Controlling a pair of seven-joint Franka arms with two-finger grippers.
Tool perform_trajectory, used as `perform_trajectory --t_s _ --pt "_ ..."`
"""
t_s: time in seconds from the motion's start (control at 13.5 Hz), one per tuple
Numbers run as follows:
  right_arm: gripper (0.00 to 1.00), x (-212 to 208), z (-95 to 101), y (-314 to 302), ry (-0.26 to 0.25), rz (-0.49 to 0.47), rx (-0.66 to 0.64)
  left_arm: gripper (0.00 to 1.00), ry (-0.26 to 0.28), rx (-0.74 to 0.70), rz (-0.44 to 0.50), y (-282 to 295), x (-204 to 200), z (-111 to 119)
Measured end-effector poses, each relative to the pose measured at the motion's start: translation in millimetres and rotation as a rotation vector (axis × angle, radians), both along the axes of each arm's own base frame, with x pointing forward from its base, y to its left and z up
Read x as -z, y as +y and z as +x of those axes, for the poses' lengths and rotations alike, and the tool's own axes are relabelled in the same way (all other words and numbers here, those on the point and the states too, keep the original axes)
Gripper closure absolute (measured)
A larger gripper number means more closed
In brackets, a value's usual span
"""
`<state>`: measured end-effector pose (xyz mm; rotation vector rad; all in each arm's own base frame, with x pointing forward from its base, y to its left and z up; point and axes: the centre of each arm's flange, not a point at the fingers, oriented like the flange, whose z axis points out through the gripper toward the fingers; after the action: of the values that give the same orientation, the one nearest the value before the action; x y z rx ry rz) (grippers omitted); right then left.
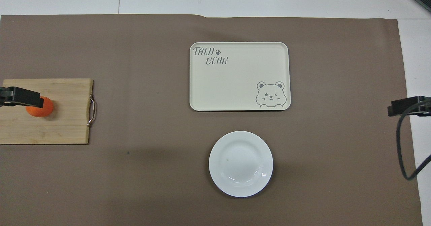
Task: Place orange and plate with both arms
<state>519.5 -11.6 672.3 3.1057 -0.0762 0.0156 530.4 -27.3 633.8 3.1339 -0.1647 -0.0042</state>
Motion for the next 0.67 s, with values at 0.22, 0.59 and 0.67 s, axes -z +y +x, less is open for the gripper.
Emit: perform_trajectory --t_s 0.22,0.59,0.67 --pt "0.0 2.1 -0.4 1.2 0.008 0.01 -0.001 0.0 -0.003 0.0 0.0 0.0 -1.8 -1.2" --pt "0.0 2.9 -0.4 0.7 0.01 0.02 0.001 0.0 -0.005 0.0 0.0 0.1 -2.9 -1.8" --pt "0.0 2.9 -0.4 0.6 0.01 0.02 0.001 0.0 -0.005 0.0 0.0 0.1 -2.9 -1.8"
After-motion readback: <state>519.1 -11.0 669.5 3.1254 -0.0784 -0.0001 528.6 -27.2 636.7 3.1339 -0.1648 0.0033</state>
